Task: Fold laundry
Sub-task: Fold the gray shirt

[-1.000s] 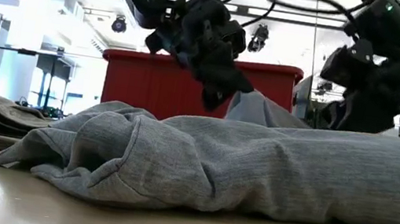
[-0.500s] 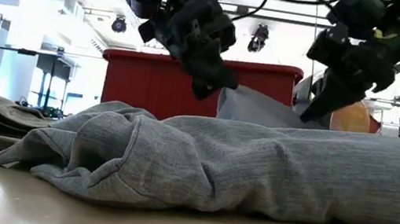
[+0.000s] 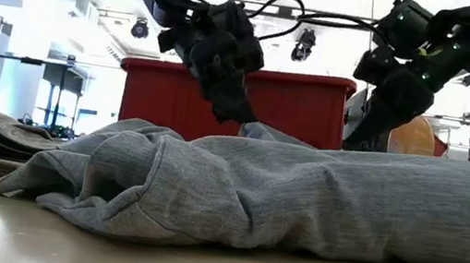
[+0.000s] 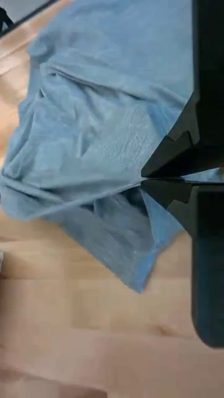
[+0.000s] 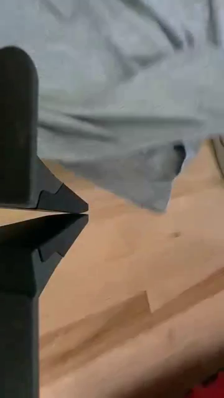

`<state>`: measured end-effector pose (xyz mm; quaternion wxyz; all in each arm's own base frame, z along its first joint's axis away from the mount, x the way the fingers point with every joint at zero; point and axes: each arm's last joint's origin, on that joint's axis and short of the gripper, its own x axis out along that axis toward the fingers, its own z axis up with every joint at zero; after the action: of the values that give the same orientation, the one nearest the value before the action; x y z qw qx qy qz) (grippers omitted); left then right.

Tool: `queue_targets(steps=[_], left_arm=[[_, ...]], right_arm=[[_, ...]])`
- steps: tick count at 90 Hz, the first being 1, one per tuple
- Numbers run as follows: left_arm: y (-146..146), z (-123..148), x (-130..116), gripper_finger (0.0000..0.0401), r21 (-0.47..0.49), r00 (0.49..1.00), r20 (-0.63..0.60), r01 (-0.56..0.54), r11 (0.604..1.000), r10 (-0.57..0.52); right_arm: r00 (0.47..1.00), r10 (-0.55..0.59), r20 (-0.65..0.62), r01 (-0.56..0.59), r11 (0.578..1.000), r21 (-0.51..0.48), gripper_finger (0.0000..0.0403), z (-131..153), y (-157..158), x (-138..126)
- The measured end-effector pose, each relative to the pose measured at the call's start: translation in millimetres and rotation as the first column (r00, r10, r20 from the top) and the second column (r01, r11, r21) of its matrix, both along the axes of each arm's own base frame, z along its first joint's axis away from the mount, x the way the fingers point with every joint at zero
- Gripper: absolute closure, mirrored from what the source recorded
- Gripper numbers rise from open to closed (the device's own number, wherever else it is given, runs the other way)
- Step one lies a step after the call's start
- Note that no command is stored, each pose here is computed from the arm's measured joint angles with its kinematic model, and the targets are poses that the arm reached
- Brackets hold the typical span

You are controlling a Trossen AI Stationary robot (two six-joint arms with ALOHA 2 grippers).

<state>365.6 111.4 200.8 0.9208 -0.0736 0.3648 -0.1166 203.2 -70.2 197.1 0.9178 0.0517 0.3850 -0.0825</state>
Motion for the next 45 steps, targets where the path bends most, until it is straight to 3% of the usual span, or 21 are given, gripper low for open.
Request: queue_targets(steps=[13,21,37,45], left_arm=[[12,0,-4,0.0401,0.002,0.999,0.000,-0.032,0.999,0.032],[13,0,-4,0.0401,0.006,0.999,0.003,-0.033,0.999,0.033],[12,0,-4,0.0401,0.012,1.000,0.005,-0.022,1.000,0.022],[12,-1,-4,0.0401,0.010,1.000,0.001,-0.023,1.000,0.023]], right_arm=[[0.999,0.054,0.003,-0.052,0.964,0.261,0.0398,-11,9,-6],[1.000,0.008,-0.005,-0.006,0.942,0.336,0.0373,-23,11,-10],[0.991,-0.126,-0.047,0.134,0.896,0.423,0.0267,-28,2,-17],[0.985,-0.139,-0.106,0.173,0.865,0.471,0.0204,-33,2,-21]])
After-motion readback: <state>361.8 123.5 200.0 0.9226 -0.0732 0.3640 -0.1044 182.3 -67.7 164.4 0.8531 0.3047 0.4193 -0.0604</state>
